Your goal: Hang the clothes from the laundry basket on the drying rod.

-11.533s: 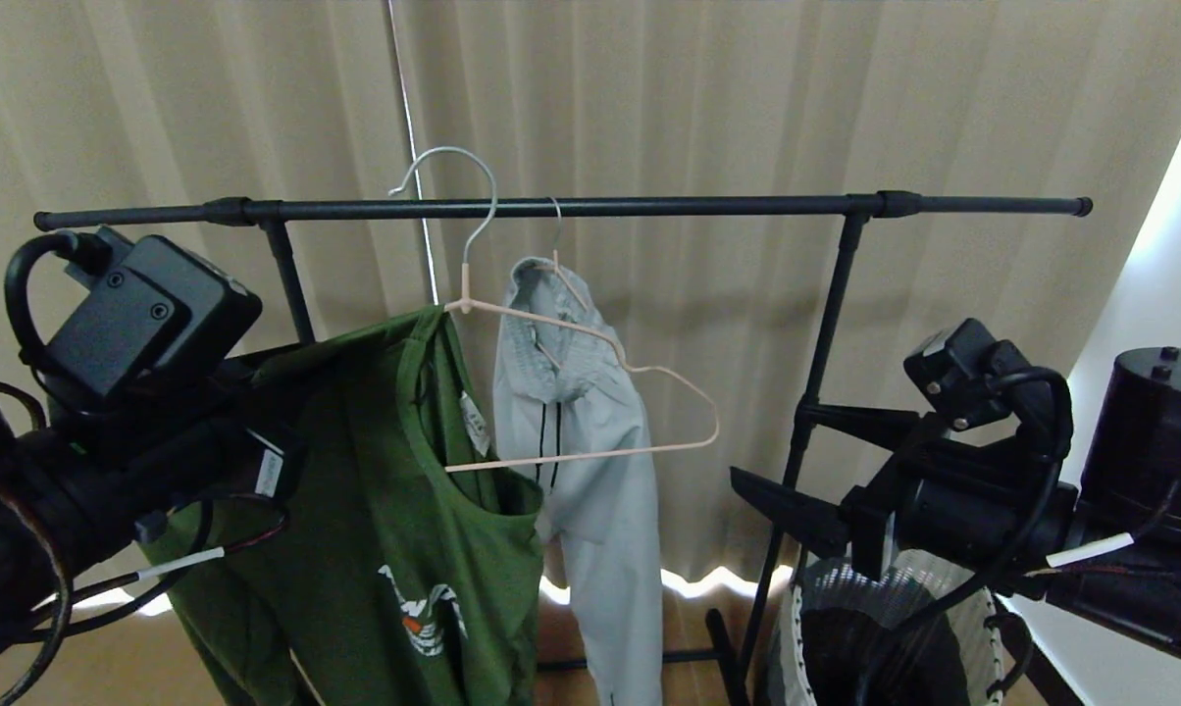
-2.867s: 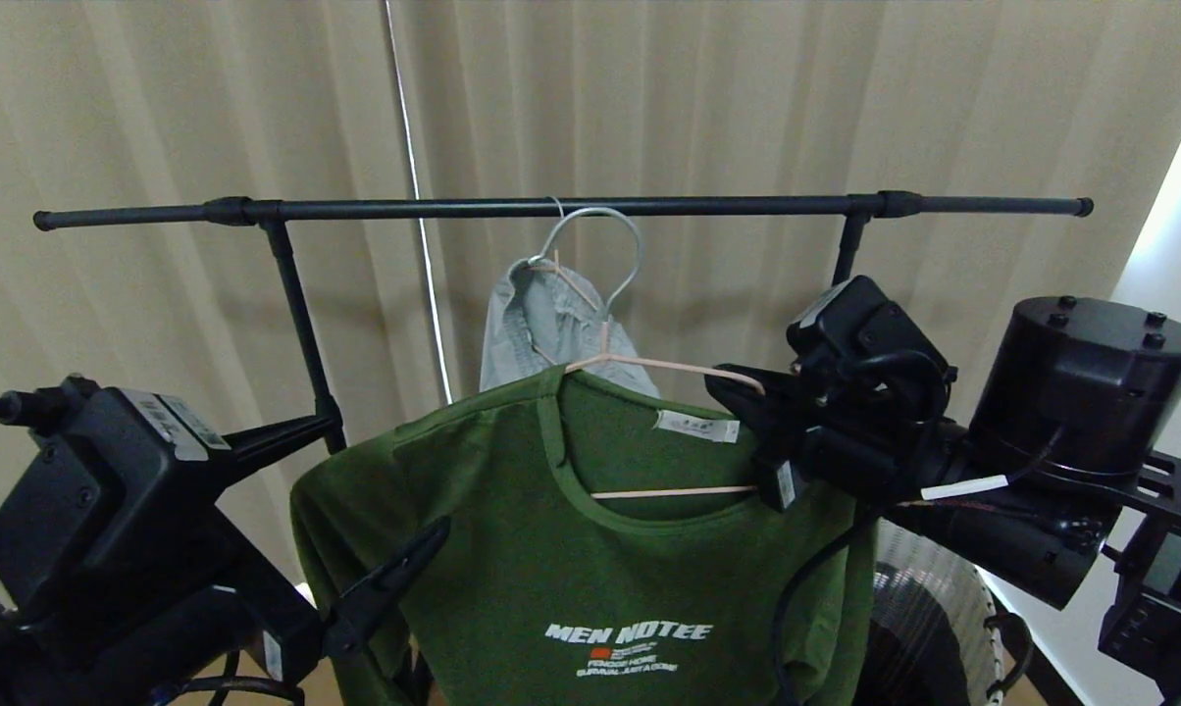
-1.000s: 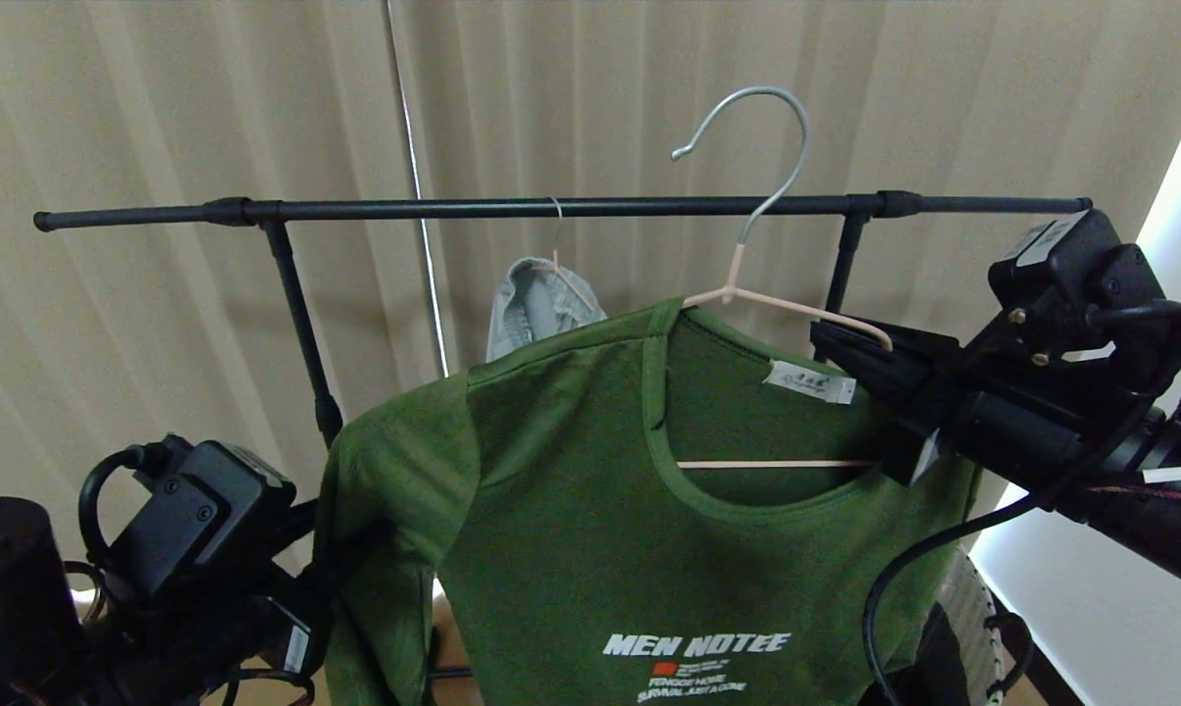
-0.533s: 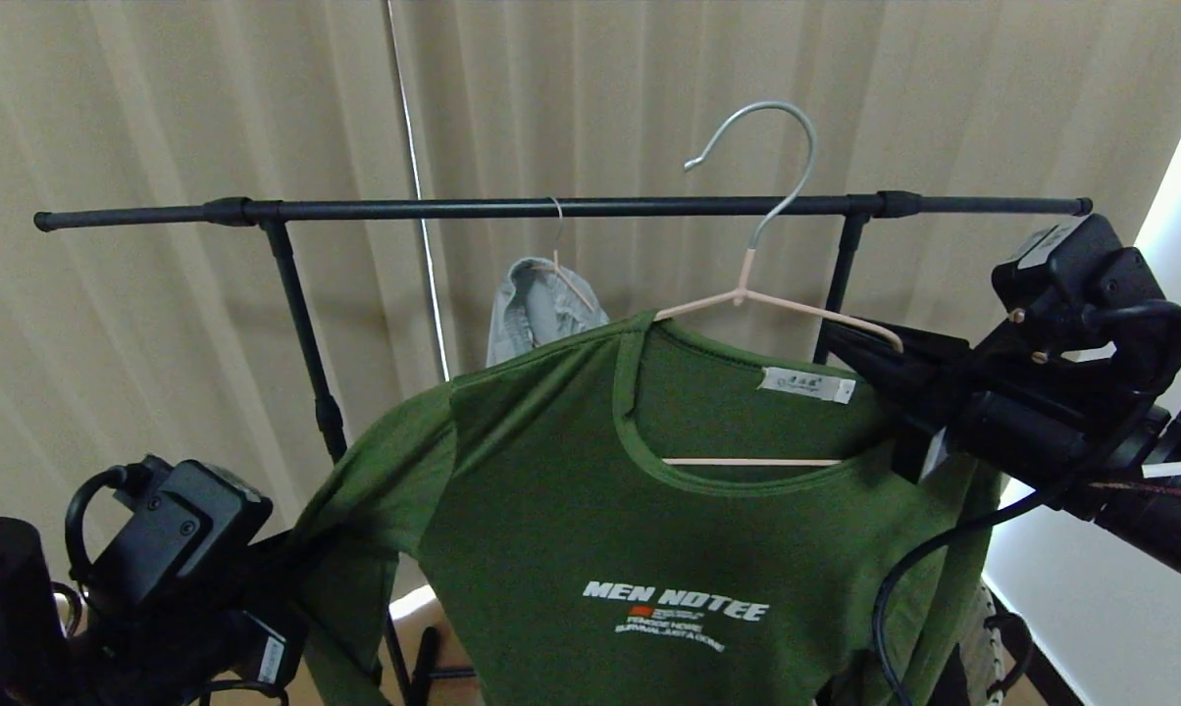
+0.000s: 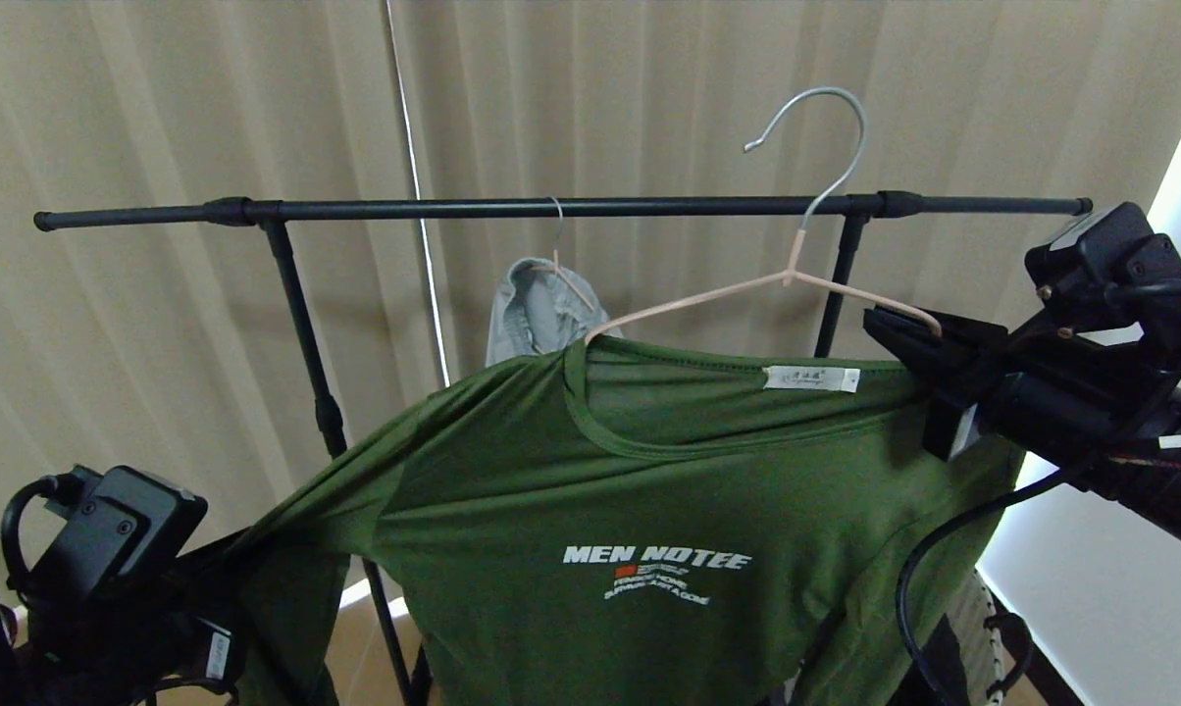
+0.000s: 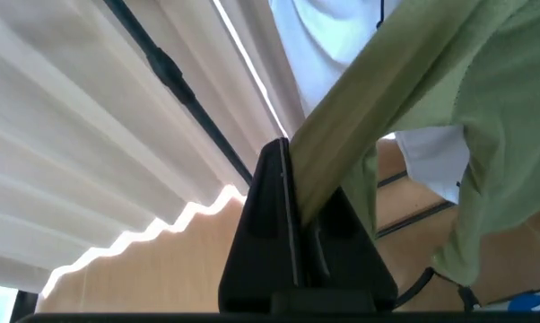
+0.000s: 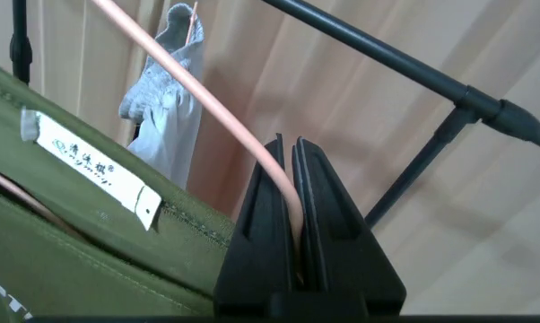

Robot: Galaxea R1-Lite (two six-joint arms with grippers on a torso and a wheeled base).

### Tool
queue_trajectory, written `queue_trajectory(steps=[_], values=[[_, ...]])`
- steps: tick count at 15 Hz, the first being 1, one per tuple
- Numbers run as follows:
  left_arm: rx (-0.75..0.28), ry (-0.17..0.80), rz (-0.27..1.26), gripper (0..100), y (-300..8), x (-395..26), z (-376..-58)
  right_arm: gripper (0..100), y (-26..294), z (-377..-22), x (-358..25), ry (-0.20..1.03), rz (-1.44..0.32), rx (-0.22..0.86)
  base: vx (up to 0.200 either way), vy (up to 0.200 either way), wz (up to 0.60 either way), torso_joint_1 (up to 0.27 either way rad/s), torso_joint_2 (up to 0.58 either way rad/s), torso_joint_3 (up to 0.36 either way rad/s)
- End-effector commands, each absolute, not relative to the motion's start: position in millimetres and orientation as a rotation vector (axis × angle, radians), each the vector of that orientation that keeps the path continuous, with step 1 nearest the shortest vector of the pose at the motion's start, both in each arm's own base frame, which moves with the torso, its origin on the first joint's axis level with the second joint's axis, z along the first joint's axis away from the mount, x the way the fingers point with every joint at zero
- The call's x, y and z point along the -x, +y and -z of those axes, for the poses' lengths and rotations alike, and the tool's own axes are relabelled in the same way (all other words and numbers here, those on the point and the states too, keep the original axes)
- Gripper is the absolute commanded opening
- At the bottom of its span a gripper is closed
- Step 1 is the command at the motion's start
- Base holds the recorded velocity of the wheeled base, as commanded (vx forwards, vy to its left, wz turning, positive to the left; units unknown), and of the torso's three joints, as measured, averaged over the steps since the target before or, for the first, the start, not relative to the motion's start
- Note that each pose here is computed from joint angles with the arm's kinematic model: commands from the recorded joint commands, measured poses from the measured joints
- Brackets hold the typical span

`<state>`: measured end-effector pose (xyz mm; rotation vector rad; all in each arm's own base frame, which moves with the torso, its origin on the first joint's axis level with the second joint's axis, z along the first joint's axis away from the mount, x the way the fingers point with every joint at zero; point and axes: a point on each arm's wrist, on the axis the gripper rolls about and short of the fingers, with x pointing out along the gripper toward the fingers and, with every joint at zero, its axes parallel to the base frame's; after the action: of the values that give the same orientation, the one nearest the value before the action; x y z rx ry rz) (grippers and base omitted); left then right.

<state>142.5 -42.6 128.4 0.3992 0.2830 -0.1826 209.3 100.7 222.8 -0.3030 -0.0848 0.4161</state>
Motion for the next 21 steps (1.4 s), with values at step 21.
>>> queue_trajectory(steps=[21], values=[[-0.182,0.049,0.343,100,-37.7,-107.6,-160.2,0,-5.5,-200.8,-128.3,0.317,0.187,0.392,0.0,0.0,0.0,0.0,0.0,0.0]])
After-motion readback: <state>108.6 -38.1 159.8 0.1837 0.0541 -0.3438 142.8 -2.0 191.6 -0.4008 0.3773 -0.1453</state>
